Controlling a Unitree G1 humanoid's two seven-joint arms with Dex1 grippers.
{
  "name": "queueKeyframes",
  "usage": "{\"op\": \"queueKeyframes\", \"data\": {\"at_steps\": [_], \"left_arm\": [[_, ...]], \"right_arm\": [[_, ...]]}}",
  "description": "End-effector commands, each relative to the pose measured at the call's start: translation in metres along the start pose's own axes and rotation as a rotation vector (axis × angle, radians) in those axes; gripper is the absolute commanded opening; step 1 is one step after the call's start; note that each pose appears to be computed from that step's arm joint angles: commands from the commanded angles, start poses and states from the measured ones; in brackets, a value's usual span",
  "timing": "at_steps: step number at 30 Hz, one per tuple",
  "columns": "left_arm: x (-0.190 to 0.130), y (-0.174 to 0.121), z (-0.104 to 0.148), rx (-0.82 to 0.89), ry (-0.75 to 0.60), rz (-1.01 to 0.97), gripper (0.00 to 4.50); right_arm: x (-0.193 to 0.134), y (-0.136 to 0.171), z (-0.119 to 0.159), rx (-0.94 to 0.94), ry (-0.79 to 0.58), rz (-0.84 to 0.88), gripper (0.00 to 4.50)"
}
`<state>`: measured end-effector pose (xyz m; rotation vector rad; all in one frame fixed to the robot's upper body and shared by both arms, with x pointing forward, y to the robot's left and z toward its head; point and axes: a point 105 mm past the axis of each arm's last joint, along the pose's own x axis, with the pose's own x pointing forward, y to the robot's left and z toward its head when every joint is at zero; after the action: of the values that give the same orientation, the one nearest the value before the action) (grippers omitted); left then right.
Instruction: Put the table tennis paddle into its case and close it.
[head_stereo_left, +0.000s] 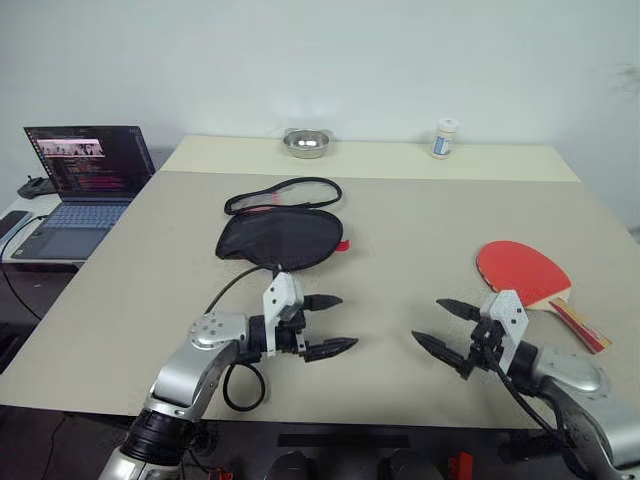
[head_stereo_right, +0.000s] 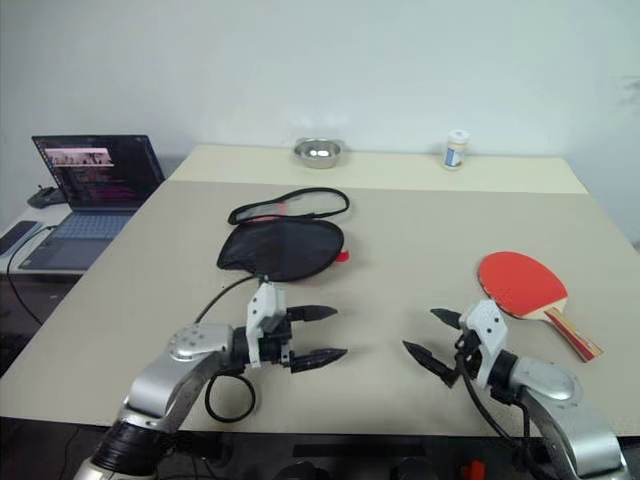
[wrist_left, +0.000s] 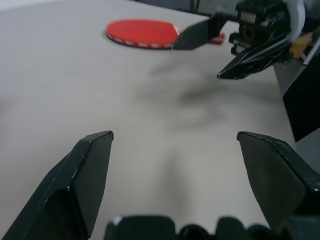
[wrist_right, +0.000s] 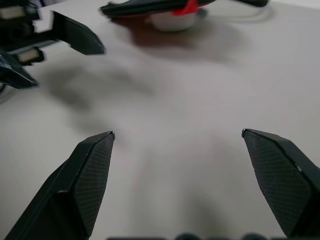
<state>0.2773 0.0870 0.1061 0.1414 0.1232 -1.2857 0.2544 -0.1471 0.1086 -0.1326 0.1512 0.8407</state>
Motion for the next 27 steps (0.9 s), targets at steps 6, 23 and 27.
{"op": "queueKeyframes", "data": {"at_steps": [6, 23, 27], "left_arm": [[0.005, 0.001, 0.012, 0.097, -0.028, 0.008, 4.33], [-0.061, 0.043, 0.053, 0.211, 0.002, 0.141, 4.33], [-0.068, 0.070, 0.057, 0.263, 0.019, 0.238, 4.33]], "right_arm": [[-0.004, -0.004, 0.021, -0.002, -0.047, -0.025, 4.50], [-0.009, 0.006, 0.075, -0.044, -0.110, 0.113, 4.50], [-0.009, 0.021, 0.081, -0.035, -0.116, 0.183, 4.50]]}}
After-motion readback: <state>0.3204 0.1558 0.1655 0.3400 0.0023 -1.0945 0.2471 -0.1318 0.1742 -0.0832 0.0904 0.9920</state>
